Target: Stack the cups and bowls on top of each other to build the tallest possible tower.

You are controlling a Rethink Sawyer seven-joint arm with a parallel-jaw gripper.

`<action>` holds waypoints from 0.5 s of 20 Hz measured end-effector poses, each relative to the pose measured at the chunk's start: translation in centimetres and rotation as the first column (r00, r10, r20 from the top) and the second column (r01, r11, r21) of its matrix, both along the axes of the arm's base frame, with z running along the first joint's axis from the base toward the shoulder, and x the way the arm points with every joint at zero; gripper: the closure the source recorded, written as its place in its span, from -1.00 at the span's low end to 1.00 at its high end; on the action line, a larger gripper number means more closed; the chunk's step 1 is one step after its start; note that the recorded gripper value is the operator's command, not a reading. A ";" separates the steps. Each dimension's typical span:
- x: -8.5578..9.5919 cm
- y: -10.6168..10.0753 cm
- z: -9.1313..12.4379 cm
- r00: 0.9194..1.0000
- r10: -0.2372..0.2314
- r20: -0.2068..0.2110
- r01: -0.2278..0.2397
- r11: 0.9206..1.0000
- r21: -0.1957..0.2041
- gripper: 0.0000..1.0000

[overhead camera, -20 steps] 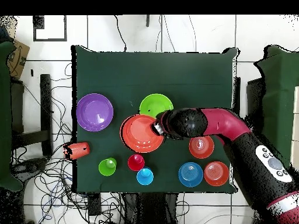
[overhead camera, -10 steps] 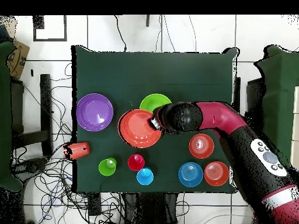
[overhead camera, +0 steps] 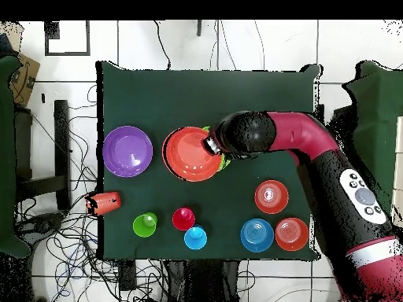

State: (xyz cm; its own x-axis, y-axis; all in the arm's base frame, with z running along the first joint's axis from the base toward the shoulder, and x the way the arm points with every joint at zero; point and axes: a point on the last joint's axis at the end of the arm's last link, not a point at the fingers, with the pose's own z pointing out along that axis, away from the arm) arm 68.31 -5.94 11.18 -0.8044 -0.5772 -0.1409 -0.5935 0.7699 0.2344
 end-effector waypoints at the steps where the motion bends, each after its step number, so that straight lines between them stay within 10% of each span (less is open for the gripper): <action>1: 0.4 -0.3 0.2 1.000 -0.005 0.001 0.005 1.000 -0.002 1.00; 10: 2.9 -3.2 0.4 0.998 -0.060 0.010 0.060 0.998 -0.012 1.00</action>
State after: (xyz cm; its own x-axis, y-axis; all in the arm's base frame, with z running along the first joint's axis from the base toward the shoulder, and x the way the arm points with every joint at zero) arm 71.21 -9.12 11.53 -0.8361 -0.5299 -0.1416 -0.5485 0.8069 0.2193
